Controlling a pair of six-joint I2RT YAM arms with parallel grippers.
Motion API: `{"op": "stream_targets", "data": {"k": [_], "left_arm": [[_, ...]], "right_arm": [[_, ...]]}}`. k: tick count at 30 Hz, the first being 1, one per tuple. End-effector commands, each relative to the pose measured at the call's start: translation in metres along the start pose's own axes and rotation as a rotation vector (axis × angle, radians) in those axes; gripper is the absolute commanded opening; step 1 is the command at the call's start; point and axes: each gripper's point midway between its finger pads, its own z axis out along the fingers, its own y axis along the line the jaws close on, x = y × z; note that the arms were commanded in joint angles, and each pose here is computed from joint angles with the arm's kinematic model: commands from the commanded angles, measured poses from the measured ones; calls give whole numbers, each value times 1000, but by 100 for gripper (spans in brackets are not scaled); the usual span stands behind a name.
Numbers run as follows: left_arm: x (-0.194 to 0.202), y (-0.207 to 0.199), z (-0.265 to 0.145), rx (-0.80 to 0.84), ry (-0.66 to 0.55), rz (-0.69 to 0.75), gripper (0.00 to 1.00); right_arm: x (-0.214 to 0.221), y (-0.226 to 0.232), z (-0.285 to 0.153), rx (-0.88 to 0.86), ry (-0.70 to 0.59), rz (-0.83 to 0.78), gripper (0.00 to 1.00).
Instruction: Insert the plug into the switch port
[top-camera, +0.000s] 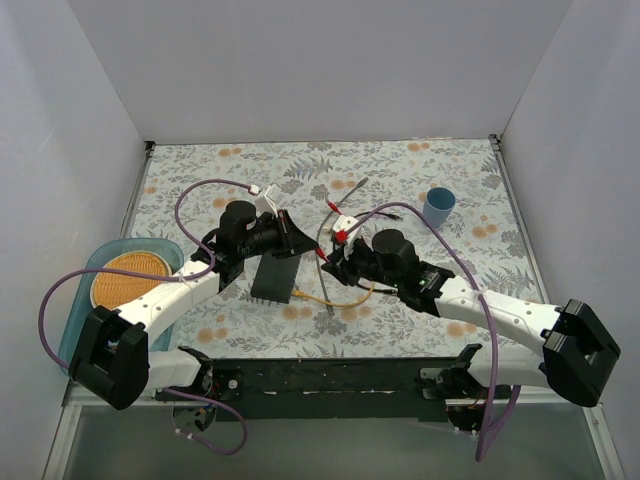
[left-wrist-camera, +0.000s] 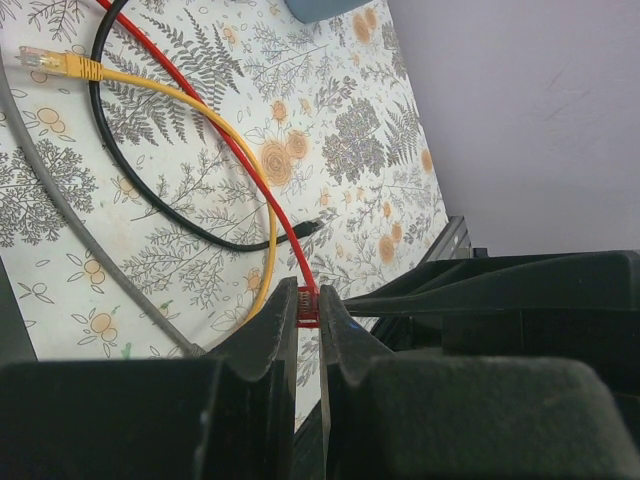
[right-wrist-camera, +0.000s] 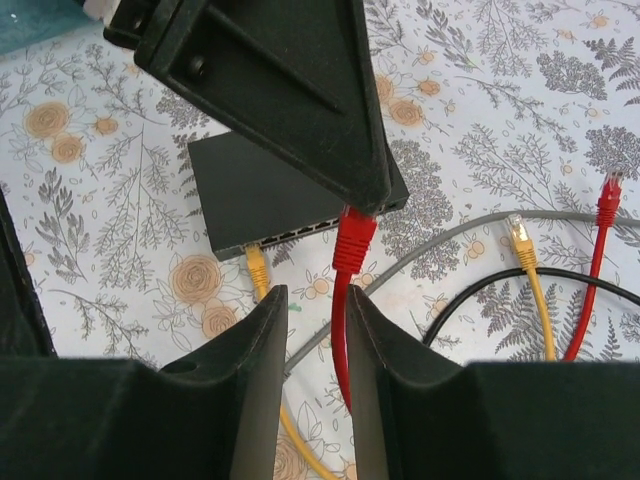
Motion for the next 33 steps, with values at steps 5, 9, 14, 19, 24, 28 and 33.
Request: {"op": "stream_targets", "data": {"k": [5,9,14,19,24,28,33], "left_arm": [[-6,-9,-8,15,-27,29,0],[-6,-9,-8,17,-27,30,0],[-3,-9,-8,21,-18,28,0],[-2,-9,-8,27,-15,26,0],[-3,-10,-9,27,-20,29,0],[-2,-10,-9,29,-15,30,0],[-2,-10,-9,29,-19,32,0]], "right_arm": [[-46,-14,12,57,-126,6,35],[-44,-15,20,56,-111,9,31],[-38,-16,23,60,-103,18,17],[-34,-17,28,67,-87,22,11],[-31,-16,31,57,-76,23,20],[-29,-18,33,67,-71,29,12],[-28,-18,34,63,-70,28,22]]}}
